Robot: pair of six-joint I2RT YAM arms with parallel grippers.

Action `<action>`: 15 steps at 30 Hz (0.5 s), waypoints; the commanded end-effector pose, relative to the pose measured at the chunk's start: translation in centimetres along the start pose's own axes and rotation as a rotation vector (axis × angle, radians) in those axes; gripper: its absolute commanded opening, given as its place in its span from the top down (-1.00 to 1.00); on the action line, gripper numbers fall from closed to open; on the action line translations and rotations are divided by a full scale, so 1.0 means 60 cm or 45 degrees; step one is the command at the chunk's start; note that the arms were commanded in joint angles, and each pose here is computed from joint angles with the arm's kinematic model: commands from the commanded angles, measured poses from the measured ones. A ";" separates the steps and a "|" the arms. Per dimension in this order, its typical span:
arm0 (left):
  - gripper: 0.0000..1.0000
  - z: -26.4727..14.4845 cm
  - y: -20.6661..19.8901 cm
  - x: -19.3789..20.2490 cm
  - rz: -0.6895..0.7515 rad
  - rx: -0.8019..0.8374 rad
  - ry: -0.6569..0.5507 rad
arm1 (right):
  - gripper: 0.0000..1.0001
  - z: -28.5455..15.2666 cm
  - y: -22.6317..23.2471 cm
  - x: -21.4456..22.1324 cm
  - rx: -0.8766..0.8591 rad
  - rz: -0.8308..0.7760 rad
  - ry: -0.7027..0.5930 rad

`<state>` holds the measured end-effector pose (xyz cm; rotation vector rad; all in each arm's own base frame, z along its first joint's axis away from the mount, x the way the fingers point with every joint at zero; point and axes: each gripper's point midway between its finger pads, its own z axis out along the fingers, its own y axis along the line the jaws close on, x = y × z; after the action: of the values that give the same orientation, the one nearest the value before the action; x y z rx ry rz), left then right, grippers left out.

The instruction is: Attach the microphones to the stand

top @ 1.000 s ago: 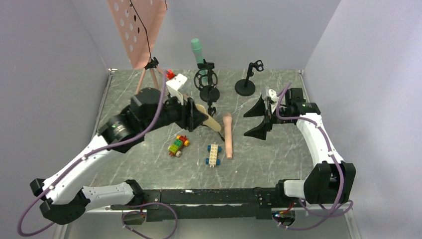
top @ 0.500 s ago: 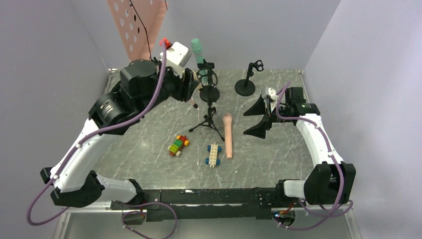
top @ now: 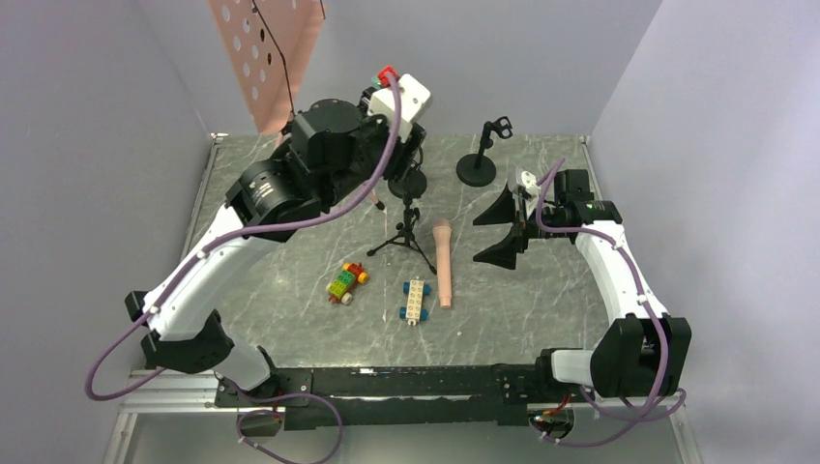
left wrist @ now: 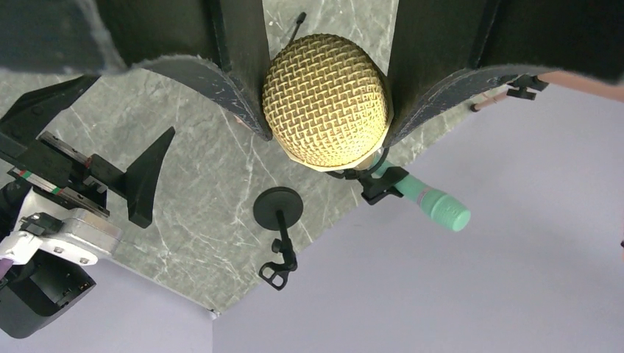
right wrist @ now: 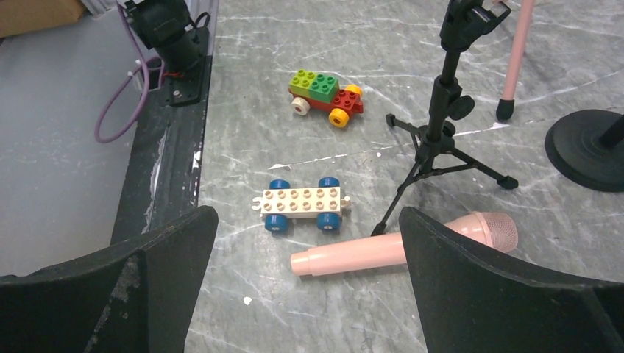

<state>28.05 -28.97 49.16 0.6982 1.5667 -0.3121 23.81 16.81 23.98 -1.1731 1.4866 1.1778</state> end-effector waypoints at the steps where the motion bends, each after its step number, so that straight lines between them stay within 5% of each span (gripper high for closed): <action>1: 1.00 0.002 0.007 -0.024 0.077 -0.066 -0.031 | -0.99 0.000 0.002 -0.008 -0.016 -0.060 -0.020; 15: 1.00 0.036 -0.025 0.020 0.143 -0.020 0.105 | -1.00 0.001 0.002 -0.006 -0.023 -0.054 -0.023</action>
<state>29.25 -31.85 45.40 0.8203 1.6362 -0.1913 23.75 16.80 23.71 -1.1798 1.4847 1.1786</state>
